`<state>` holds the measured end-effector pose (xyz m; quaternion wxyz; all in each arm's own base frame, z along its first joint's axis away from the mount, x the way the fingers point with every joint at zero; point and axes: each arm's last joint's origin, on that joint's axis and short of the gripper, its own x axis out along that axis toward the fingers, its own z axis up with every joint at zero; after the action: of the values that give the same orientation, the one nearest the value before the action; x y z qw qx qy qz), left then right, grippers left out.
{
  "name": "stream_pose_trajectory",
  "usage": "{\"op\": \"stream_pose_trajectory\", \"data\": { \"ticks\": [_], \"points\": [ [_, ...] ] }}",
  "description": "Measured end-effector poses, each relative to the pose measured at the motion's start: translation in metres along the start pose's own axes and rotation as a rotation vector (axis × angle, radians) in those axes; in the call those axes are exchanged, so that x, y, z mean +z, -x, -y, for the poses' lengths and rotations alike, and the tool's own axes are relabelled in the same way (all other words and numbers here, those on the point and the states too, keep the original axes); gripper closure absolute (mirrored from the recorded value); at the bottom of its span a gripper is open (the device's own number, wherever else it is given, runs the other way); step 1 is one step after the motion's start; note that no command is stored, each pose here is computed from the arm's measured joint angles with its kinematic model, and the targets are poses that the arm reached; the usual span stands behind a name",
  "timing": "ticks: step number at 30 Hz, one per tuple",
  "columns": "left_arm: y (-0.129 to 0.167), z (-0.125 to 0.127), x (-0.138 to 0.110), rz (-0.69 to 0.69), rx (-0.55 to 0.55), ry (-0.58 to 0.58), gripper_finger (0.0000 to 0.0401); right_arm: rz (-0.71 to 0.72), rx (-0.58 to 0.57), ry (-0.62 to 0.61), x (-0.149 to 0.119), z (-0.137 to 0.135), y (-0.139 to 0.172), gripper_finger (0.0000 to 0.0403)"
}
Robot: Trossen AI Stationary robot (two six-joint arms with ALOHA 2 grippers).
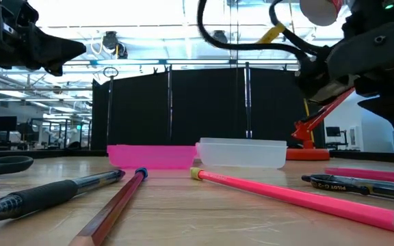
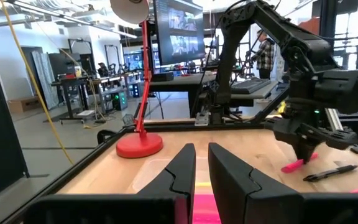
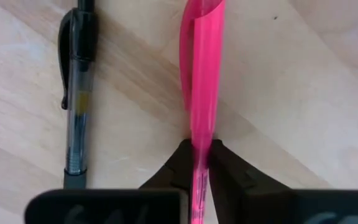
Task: Pick & place school supplies into a supply box
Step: Put the pink pen into the supply box
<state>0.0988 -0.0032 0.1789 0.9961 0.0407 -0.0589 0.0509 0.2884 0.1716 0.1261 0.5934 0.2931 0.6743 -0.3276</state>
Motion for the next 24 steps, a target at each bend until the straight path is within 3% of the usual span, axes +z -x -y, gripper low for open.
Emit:
{"op": "stream_pose_trajectory", "data": {
  "ticks": [4,7,16,20,24],
  "points": [
    [0.0,0.0,0.0,0.0,0.0,0.0,0.035,0.126,0.027,-0.078,-0.001,0.016,0.031,0.0384],
    [0.0,0.0,0.0,0.001,0.0,0.0,0.035,0.164,0.166,-0.124,-0.002,0.022,0.065,0.0384],
    [0.0,0.0,0.0,0.001,0.0,-0.001,0.035,0.279,0.375,-0.24,-0.003,0.047,0.116,0.0381],
    [0.0,0.0,0.0,0.0,0.001,-0.001,0.035,0.433,0.479,-0.275,0.012,0.048,0.131,0.0372],
    [0.0,0.0,-0.001,-0.01,0.0,-0.003,0.035,0.592,0.477,-0.334,0.039,0.054,0.138,0.0385]
  ]
}}
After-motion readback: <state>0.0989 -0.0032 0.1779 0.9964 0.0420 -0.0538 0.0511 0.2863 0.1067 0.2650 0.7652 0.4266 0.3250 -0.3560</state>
